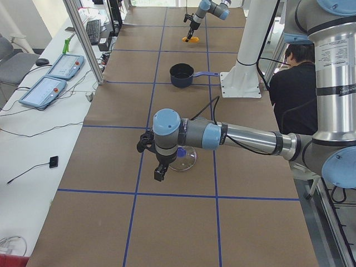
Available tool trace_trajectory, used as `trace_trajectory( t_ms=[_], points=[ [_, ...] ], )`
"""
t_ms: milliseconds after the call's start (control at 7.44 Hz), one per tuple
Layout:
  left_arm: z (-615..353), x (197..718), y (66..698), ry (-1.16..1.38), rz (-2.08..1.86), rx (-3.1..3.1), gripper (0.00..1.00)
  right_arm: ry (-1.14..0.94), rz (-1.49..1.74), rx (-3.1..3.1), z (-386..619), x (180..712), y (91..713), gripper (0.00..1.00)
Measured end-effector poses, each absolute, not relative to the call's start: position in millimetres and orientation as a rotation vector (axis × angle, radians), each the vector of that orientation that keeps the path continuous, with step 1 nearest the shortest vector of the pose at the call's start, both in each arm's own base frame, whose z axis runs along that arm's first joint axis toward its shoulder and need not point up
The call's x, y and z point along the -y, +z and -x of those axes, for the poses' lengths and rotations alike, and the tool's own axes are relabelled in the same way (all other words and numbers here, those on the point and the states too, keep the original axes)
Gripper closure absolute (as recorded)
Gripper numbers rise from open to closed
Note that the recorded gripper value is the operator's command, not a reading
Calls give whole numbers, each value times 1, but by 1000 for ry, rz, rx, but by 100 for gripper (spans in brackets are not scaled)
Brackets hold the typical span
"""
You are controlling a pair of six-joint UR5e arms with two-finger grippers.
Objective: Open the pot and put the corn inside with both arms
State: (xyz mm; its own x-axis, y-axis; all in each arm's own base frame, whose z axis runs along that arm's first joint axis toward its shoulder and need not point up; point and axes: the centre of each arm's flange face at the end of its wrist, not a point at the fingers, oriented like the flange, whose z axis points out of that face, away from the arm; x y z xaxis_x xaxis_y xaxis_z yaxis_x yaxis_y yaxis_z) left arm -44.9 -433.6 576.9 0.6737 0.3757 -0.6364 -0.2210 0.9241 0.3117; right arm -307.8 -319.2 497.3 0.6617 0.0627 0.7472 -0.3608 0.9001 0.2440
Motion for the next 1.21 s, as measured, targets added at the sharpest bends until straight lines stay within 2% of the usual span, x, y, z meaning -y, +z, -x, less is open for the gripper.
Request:
trace_trajectory(
  t_ms=[403,672,806,940,1075,1209],
  points=[
    [44,433,579,338,-212,-762,2,251,-439,989,412,373,367,100],
    [44,434,578,339,-212,-762,2,283,-436,1104,461,388,274,100],
    [43,435,578,340,-213,-762,2,291,-428,1143,478,388,246,100],
    [43,436,577,341,-215,-762,2,290,-421,1162,490,386,232,31],
    [43,437,577,342,-216,-762,2,288,-417,1168,498,384,227,0],
    [43,438,576,343,-216,-762,2,287,-415,1169,501,384,226,0]
  ],
)
